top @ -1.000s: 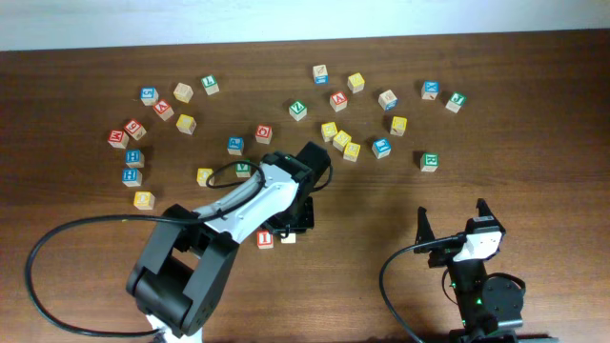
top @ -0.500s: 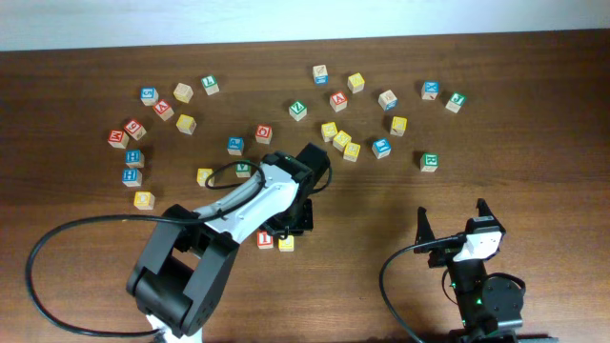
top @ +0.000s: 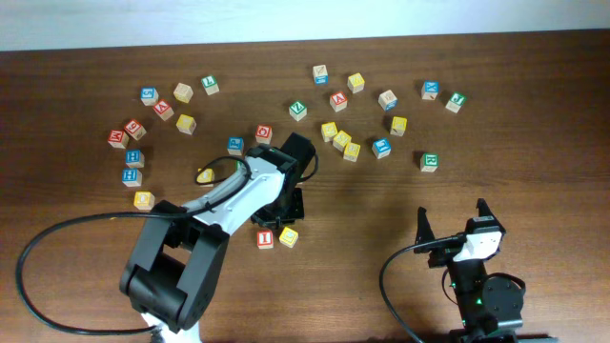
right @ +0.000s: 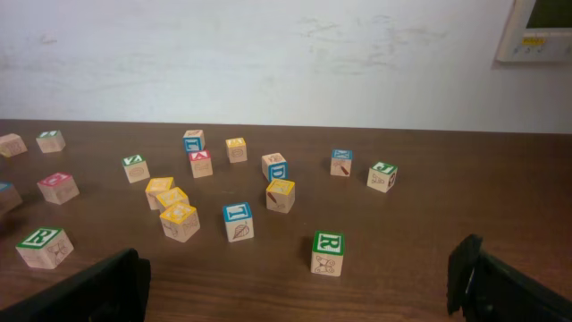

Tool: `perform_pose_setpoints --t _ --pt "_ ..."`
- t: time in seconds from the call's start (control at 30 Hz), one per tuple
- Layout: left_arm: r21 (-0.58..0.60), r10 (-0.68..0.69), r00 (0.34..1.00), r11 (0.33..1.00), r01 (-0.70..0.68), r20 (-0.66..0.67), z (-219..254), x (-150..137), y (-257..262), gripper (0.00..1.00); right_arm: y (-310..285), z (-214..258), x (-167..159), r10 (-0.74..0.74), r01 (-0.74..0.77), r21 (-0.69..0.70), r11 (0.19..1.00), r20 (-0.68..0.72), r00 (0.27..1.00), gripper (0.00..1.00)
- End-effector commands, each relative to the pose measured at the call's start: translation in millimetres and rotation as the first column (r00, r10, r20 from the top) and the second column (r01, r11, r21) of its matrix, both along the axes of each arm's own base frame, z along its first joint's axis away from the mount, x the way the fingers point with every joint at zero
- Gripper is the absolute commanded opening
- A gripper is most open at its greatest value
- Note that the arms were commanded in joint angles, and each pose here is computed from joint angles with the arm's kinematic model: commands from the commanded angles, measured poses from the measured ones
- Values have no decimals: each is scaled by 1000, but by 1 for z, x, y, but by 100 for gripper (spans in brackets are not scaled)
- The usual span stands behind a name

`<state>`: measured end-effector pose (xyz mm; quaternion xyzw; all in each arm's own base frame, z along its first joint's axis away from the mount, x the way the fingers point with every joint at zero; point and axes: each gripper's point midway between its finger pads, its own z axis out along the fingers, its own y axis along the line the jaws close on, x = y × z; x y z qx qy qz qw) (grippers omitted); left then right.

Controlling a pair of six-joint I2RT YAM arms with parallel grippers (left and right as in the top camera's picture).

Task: Spell out ICRA
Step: 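Open the left gripper and release the yellow C block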

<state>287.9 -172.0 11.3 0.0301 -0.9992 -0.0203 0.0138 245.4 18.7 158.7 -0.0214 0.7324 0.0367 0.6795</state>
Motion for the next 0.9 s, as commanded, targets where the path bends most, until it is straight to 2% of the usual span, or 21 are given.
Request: perform_pose_setpoints --t 0.0,0.27,0.4,0.43,0.5,0.57,0.63,0.67,0.73,0.77,0.87 --pt "-6 -27 1000 1000 27 6 3 4 -2 20 0 -3 0 -3 3 -2 1000 -5 1000 98" --pt "-72 -46 998 996 49 33 52 16 -18 22 0 -3 0 -3 3 -2 1000 -5 1000 98" --pt "-236 -53 994 971 28 -97 66 -12 -43 31 0 -3 0 -3 3 -2 1000 -5 1000 98" --pt "-228 -54 990 973 23 -131 66 -21 -42 31 0 -3 0 -3 3 -2 1000 -5 1000 98" --pt "-154 32 979 986 -64 -200 63 -40 -35 29 0 -3 0 -3 3 -2 1000 -5 1000 98" --pt "-69 102 980 991 -115 -169 59 -40 -28 39 0 -3 0 -3 3 -2 1000 -5 1000 98" --pt "20 182 978 983 -181 -100 57 -36 -21 42 0 -3 0 -3 3 -2 1000 -5 1000 98" --pt "51 220 973 975 -217 -66 57 -35 -20 50 0 -3 0 -3 3 -2 1000 -5 1000 98" --pt "103 314 949 944 -314 12 57 -35 -21 74 0 -3 0 -3 3 -2 1000 -5 1000 98" --pt "114 352 935 928 -354 40 57 -35 -22 79 0 -3 0 -3 3 -2 1000 -5 1000 98" --pt "134 457 880 871 -472 132 58 -33 -21 82 0 -3 0 -3 3 -2 1000 -5 1000 98"
